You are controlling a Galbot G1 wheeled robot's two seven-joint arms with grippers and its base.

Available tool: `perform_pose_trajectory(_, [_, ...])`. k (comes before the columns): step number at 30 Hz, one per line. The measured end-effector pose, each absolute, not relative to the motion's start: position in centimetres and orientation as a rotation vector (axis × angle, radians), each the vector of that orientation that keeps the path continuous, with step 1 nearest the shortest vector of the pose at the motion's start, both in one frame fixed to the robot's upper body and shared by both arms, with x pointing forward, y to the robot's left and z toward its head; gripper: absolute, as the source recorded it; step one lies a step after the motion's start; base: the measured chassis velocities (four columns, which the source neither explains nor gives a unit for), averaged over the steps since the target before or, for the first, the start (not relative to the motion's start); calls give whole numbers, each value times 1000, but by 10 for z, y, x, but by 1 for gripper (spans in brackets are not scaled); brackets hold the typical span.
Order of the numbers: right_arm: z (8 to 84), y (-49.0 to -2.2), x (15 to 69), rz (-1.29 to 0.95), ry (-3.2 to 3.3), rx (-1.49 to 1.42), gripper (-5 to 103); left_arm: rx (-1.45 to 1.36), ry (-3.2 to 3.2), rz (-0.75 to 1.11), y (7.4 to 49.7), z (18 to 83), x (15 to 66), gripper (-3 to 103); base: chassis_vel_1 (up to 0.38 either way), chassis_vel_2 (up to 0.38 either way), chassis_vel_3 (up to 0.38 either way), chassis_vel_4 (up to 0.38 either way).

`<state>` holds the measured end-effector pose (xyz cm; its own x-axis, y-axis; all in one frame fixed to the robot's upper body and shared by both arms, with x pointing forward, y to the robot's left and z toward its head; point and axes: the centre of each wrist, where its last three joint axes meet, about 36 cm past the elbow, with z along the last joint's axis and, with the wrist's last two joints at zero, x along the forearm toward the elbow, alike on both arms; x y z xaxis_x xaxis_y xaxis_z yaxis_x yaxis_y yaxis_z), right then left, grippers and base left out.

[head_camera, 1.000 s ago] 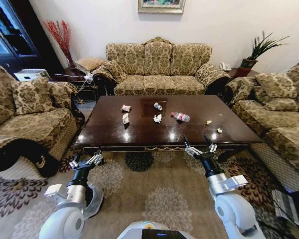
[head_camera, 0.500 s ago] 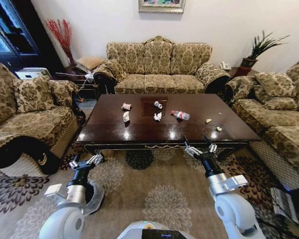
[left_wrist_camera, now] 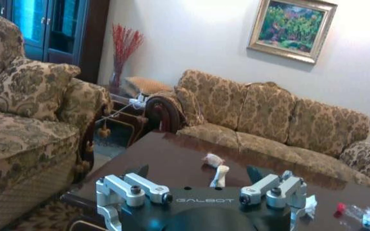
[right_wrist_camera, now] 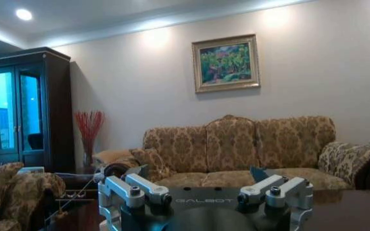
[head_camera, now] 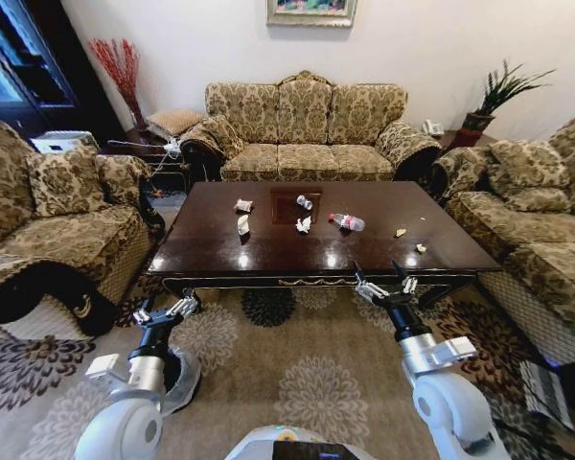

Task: Move to the front of the table and place the trash on the table into the trash bin.

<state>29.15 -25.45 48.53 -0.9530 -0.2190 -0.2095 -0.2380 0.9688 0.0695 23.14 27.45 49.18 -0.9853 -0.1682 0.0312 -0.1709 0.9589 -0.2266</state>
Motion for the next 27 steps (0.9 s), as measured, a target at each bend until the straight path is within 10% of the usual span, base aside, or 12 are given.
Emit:
perform_pose_trajectory(9, [492, -231, 281, 102, 2977, -269, 100, 507, -3068, 82, 361, 435, 246, 100, 0, 0, 0, 0])
perform_pose_trajectory(27, [501, -252, 278, 104, 2927, -393, 100, 313, -2857, -44, 393, 456, 253, 100, 0, 0, 0, 0])
